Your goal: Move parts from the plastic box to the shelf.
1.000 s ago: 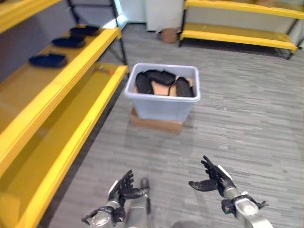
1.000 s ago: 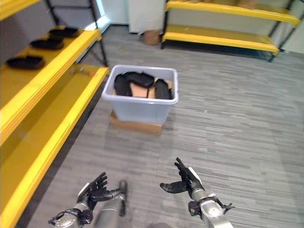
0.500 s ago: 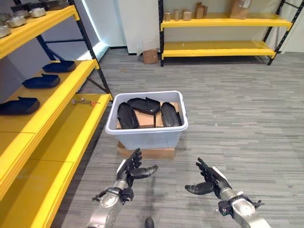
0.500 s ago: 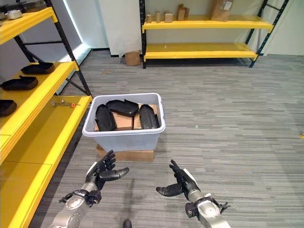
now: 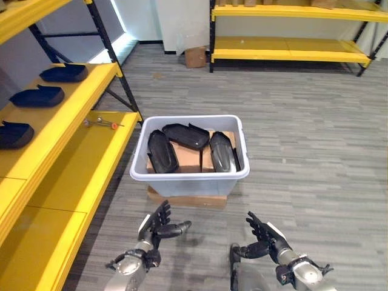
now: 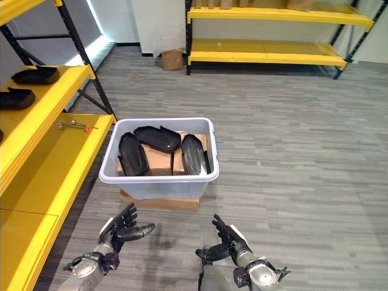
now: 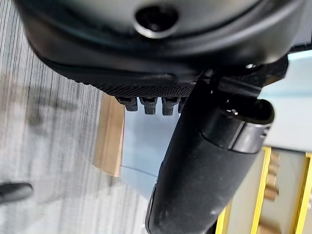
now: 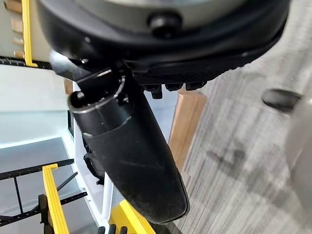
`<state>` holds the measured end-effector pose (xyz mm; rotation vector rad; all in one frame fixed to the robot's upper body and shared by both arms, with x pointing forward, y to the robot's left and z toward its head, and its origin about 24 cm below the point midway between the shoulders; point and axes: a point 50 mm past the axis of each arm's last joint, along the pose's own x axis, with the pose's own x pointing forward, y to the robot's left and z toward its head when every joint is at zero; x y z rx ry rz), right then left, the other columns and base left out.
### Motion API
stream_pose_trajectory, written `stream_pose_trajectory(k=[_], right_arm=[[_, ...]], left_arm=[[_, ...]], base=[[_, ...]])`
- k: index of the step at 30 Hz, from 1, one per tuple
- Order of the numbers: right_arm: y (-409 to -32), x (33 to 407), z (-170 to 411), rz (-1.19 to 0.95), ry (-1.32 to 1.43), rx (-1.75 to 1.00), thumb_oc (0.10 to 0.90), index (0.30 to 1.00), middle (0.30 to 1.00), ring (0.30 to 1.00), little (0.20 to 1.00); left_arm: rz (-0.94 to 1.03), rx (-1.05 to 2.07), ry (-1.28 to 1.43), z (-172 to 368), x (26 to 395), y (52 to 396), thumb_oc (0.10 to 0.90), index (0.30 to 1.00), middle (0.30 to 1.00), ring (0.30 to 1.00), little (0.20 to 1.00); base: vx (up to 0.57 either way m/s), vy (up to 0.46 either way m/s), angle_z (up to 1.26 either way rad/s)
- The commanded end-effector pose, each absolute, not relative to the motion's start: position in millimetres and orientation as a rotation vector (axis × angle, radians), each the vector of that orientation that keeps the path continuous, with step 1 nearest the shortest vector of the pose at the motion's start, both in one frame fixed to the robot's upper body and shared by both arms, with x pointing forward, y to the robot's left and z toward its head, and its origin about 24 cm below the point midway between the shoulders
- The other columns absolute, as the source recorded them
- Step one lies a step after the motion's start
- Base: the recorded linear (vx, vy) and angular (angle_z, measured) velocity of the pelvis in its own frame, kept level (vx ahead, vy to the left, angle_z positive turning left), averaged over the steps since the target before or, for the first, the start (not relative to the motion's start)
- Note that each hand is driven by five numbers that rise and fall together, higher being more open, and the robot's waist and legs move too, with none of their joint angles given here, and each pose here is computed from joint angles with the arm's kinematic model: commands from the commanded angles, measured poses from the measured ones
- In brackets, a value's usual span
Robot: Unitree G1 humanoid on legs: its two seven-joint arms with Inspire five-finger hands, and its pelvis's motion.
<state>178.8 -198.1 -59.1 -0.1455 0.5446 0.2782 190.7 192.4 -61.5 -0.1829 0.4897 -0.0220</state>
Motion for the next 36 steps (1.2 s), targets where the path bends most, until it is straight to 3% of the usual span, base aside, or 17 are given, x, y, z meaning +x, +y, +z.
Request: stream_pose_trajectory(k=[1,16,36], right_arm=[[-198,213,-16,0.298,0.296,-0.162,0.900,1.000,1.000,1.000,1.000],[-213,208,-18,0.247,0.318,-0.155,0.900,1.000,1.000,1.000,1.000],[-202,205,-31,0.242,0.358,-0.118,0.900,1.000,1.000,1.000,1.000]], left_arm=[[-0.071,-0.169,0.263,-24,222,192,0.900,1.000,1.000,1.000,1.000],[-0.081,-0.212,0.287,-27,219,187,0.900,1.000,1.000,1.000,1.000],[-0.101,-0.093,0.246,-15,227,201,0.900,1.000,1.000,1.000,1.000]], base=[[0.16,-0.170,0.10],[0.10,-0.089,0.11],[0.23,0.276,-0.11]])
